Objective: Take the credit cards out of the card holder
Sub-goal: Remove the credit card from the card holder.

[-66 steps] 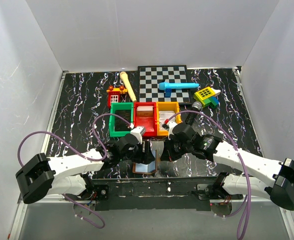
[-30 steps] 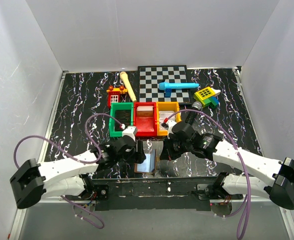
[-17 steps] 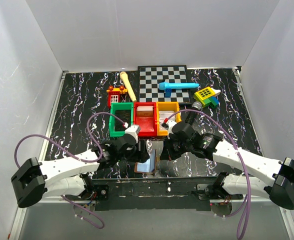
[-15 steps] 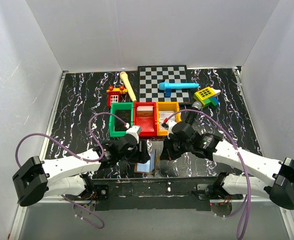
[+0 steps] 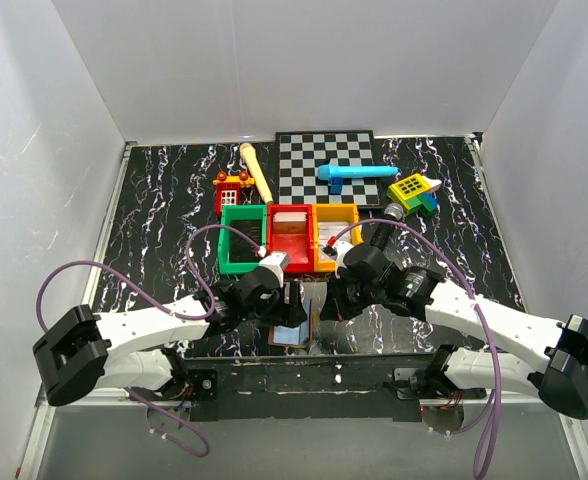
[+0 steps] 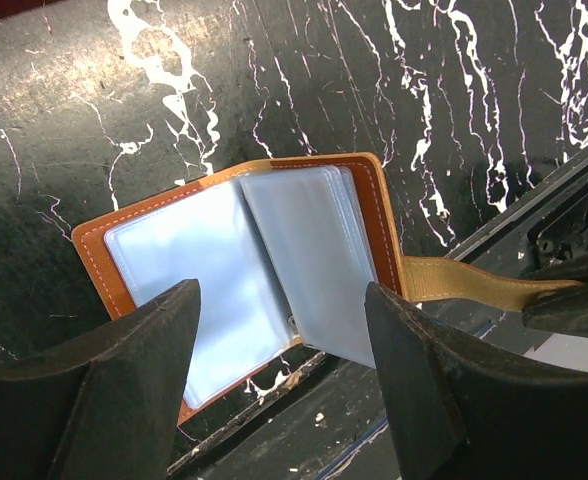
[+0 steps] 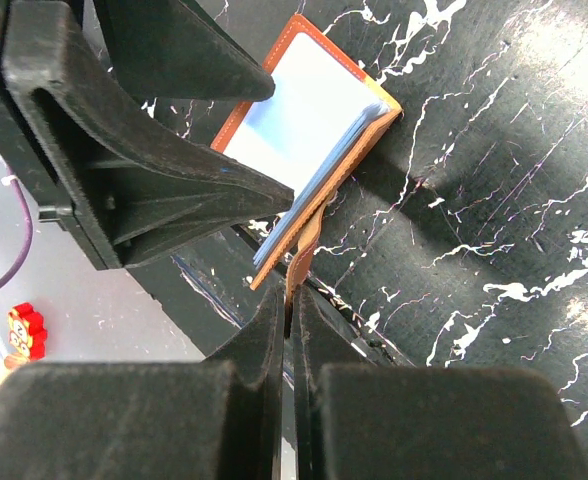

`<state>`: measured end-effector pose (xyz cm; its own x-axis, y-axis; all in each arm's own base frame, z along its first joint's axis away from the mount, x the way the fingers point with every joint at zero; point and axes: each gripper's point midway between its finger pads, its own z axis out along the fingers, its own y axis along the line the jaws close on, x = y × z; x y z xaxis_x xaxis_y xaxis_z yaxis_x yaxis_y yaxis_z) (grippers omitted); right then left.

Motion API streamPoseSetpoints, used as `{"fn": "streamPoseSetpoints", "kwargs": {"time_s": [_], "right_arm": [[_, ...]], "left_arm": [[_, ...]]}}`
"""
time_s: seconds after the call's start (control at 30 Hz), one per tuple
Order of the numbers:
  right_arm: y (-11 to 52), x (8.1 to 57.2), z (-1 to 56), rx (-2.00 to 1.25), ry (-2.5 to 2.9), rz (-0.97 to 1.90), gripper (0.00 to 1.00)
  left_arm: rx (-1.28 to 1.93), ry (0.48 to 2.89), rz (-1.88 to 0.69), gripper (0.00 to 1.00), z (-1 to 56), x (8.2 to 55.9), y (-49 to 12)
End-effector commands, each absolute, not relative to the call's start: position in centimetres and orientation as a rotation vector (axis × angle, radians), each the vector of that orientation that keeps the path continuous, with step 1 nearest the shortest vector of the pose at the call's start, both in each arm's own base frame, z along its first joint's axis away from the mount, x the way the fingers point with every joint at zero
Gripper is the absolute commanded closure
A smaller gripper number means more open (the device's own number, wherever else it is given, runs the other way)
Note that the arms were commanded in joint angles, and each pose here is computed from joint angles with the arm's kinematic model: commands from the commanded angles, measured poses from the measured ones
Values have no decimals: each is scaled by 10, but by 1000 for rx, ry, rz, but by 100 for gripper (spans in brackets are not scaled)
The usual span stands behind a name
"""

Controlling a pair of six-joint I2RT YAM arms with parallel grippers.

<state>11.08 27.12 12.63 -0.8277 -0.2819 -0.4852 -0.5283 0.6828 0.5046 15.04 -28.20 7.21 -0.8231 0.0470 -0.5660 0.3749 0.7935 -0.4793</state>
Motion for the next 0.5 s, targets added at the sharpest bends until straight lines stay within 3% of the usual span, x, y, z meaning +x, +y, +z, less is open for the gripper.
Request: {"fn": "streamPoseSetpoints", "kwargs": {"time_s": [0.0, 0.47], "right_arm": [[278, 114, 138, -645, 2486, 947, 99], [278, 114, 136, -646, 2488, 952, 99]], "left_arm": [[340, 2402, -846, 34, 85, 154, -295], [311, 2378, -839, 33, 90, 159, -293]]}}
